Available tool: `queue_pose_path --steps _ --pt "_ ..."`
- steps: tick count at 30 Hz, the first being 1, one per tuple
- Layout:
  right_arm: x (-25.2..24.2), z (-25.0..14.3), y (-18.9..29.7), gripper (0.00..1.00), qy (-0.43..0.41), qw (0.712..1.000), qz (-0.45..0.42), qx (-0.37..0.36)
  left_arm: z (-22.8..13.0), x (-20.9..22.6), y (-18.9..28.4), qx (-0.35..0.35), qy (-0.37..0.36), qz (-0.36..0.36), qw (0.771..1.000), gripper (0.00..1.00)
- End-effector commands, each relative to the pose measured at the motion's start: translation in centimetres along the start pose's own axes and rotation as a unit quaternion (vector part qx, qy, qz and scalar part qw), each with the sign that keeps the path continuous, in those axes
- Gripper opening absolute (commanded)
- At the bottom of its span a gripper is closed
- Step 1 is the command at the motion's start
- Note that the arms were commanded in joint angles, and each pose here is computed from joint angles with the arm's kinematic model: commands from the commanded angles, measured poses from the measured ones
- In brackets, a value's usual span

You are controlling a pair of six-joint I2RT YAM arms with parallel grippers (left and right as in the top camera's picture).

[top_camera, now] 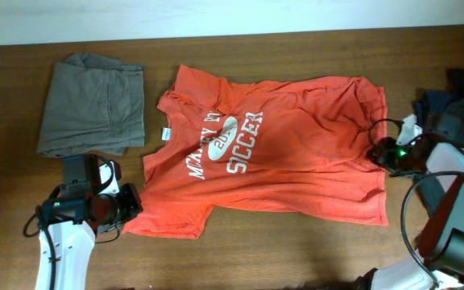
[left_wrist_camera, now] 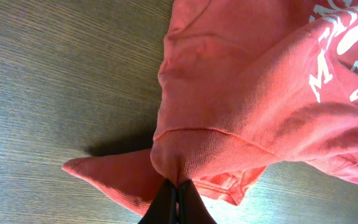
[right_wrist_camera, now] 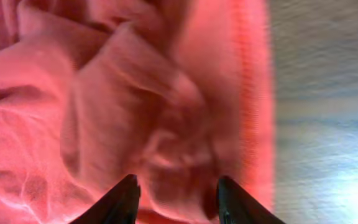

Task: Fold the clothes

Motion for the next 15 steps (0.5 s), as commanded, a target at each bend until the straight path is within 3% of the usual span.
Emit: queue_pose_path --steps 1,7,15 --pt "0.9 -0.1 -1.4 0.42 0.027 1.0 0.006 0.003 0.4 0.0 0.4 -0.011 -0.008 0.004 1.0 0.01" --pt "0.3 -0.2 -1.9 0.39 0.027 0.999 -0.019 0.008 0.3 -0.1 0.4 -0.009 -0.008 -0.001 1.0 0.01" --pt "0.3 1.4 0.5 0.09 0.015 1.0 -0.01 -0.001 0.2 0.0 0.4 -0.008 -0.008 -0.001 1.0 0.0"
Point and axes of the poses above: each gripper's point midway between its finger pads, its own y axis back along the fingers, its own x axis along the line the jaws close on, z = x × y, the point moved 7 cm from there along y, back along the fingers, and after that the axes turned 4 degrees about y, right-handed, at the moved point
